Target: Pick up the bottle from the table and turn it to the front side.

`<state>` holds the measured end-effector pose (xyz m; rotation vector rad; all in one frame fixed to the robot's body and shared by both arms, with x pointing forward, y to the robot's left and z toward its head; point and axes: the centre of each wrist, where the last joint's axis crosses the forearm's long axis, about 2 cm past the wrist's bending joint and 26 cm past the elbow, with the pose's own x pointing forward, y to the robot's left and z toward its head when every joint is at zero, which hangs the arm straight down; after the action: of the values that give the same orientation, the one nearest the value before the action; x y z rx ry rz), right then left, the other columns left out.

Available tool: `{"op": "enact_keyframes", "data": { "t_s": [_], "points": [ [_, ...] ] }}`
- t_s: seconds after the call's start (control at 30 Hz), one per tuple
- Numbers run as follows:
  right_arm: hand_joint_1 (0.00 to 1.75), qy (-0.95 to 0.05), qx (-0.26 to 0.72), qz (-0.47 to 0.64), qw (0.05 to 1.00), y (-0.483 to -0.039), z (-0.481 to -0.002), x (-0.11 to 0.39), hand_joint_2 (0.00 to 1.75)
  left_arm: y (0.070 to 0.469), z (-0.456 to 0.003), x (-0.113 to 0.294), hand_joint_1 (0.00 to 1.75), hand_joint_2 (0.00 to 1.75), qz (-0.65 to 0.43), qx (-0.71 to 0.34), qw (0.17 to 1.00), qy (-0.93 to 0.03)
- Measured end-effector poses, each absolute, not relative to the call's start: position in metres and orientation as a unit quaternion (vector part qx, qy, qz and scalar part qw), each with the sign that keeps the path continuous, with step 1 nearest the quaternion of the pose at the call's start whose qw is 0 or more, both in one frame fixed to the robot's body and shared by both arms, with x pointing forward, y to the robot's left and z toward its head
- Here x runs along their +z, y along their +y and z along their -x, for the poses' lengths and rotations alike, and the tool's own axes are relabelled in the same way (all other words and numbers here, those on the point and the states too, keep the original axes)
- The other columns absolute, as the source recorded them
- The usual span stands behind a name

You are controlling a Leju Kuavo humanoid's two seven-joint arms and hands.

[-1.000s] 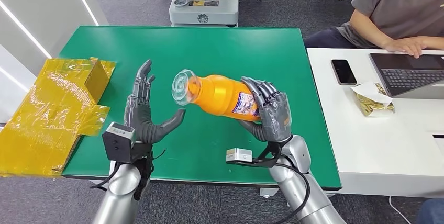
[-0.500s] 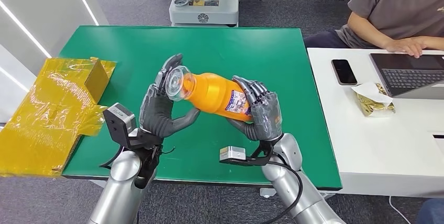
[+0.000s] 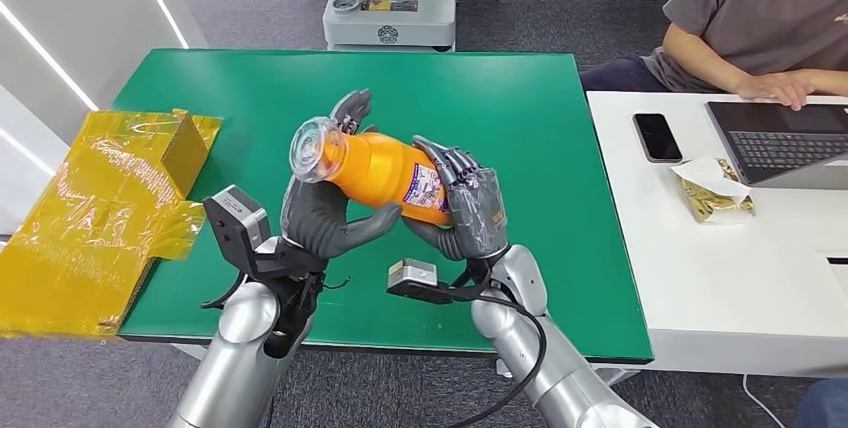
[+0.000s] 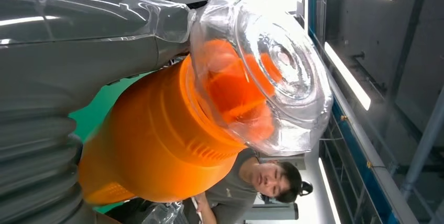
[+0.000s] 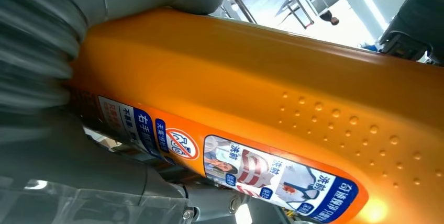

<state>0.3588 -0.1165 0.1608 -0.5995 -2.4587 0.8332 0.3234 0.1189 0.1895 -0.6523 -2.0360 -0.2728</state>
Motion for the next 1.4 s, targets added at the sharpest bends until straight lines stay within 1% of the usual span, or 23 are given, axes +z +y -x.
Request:
{"op": "enact_keyframes", "data": {
  "t_s": [0.47,0.7,0.83,0.93,1.1,1.27,1.4],
  "points": [
    [1.75,-0.9,0.282,0.208,0.26,-0.115,-0.358,0.161,1.75,0.114,-0.321,0.189,0.0,1.75,0.252,-0.118,0.474,-0.835],
    [1.75,-0.901,0.258,0.178,0.3,-0.109,-0.36,0.164,1.75,0.111,-0.32,0.187,0.0,1.75,0.213,-0.115,0.477,-0.845],
    [1.75,-0.896,0.264,0.161,0.317,-0.1,-0.359,0.165,1.75,0.111,-0.322,0.186,0.0,1.75,0.145,-0.083,0.466,-0.869],
    [1.75,-0.894,0.268,0.152,0.326,-0.094,-0.357,0.164,1.75,0.112,-0.323,0.187,0.0,1.75,0.114,-0.063,0.461,-0.878],
    [1.75,-0.878,0.299,0.134,0.348,-0.089,-0.358,0.159,1.75,0.115,-0.325,0.187,0.0,1.75,0.083,-0.046,0.459,-0.883],
    [1.75,-0.853,0.347,0.123,0.37,-0.085,-0.361,0.153,1.75,0.121,-0.327,0.186,0.0,1.75,0.072,-0.036,0.47,-0.879],
    [1.75,-0.846,0.362,0.121,0.372,-0.083,-0.36,0.149,1.75,0.124,-0.327,0.184,0.0,1.75,0.067,-0.031,0.474,-0.878]
  ]
}}
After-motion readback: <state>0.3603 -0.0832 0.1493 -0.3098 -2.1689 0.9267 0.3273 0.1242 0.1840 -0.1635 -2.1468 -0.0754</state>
